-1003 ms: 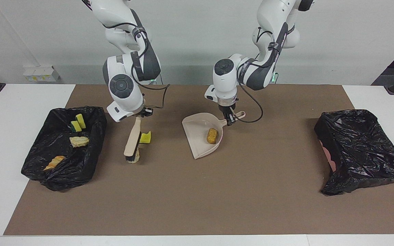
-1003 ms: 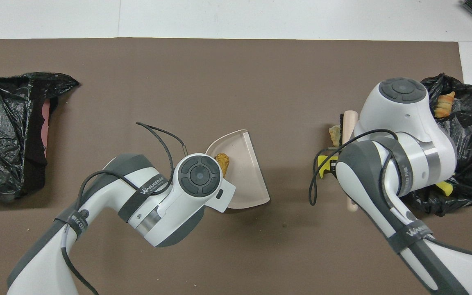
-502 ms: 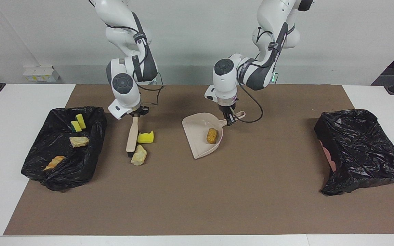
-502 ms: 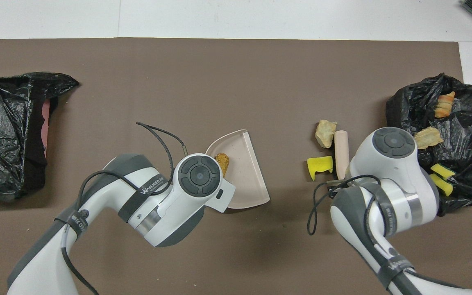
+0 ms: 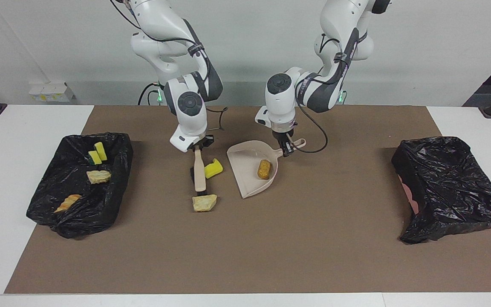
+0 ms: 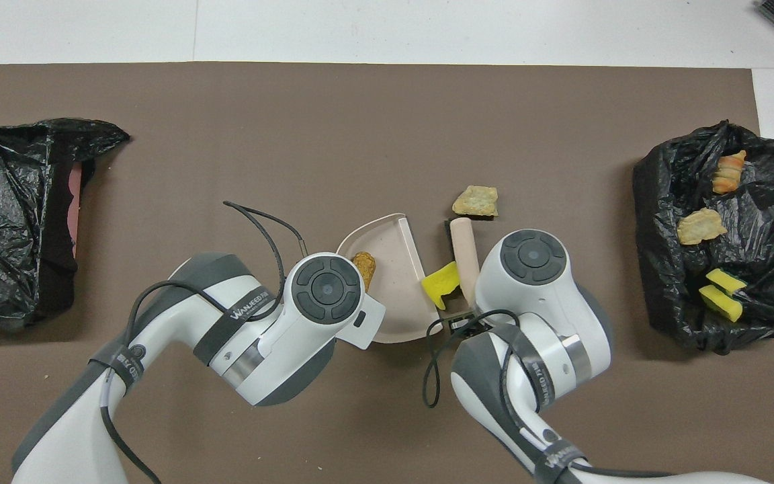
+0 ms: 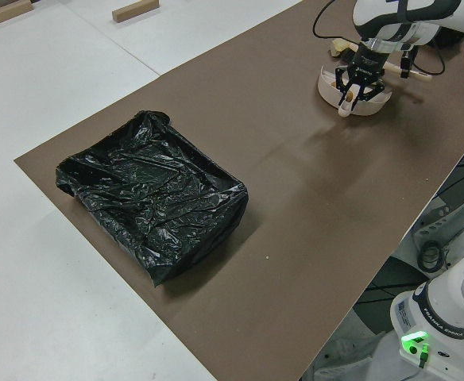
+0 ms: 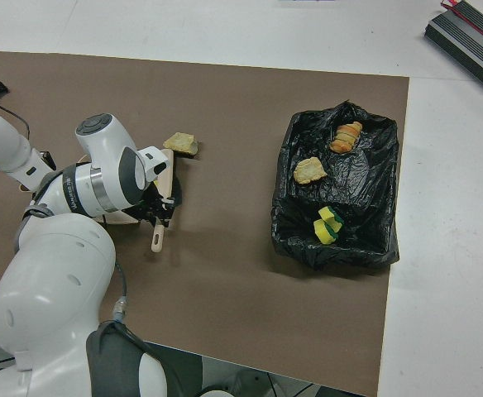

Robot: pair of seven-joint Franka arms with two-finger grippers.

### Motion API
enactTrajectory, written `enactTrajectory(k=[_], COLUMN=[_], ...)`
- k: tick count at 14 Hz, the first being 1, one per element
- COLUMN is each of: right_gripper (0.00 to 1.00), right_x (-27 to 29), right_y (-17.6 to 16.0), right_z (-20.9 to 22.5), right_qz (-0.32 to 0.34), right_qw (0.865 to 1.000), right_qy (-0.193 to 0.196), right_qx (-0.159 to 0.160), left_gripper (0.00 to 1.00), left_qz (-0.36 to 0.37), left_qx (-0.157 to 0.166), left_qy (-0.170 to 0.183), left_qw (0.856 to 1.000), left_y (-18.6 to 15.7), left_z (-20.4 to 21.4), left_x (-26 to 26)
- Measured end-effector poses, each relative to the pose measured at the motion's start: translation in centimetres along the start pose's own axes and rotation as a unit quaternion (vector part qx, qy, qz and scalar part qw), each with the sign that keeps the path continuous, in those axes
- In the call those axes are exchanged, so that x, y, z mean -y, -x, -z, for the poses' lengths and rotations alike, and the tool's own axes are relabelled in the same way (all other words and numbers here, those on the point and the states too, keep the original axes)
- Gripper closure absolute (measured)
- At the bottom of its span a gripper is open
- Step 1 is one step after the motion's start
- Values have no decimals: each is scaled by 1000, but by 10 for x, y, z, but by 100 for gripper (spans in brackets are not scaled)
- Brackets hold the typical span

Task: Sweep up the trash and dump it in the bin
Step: 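Sweep bread and sponge into the dustpan with the right gripper's brush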

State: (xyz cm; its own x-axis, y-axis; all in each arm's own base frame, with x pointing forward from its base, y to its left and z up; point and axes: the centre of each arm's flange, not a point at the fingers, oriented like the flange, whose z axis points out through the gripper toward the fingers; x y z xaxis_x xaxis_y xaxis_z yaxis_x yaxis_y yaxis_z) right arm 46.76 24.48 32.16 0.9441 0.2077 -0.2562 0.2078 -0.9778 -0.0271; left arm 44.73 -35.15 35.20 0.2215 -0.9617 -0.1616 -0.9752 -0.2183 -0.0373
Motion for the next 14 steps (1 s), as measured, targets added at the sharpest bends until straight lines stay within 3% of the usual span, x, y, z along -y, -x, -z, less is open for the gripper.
enactTrajectory(k=[3,5,7,14], right_gripper=[74,74,74,74], right_x=[45,50,28,-118], right_y=[7,5,-1,-68], right_z=[9,21,37,47], right_qz=[14,18,17,-9], right_qw=[999,999,1000,993], right_qy=[-40,-40,-13,115], right_qx=[0,2,12,-27], left_gripper=[69,69,69,69], left_qz=[0,0,0,0], left_qx=[1,1,1,1], left_qy=[0,0,0,0], left_qw=[1000,1000,1000,1000], left_y=[0,1,1,1], left_z=[0,-1,-1,-1], left_x=[0,0,0,0])
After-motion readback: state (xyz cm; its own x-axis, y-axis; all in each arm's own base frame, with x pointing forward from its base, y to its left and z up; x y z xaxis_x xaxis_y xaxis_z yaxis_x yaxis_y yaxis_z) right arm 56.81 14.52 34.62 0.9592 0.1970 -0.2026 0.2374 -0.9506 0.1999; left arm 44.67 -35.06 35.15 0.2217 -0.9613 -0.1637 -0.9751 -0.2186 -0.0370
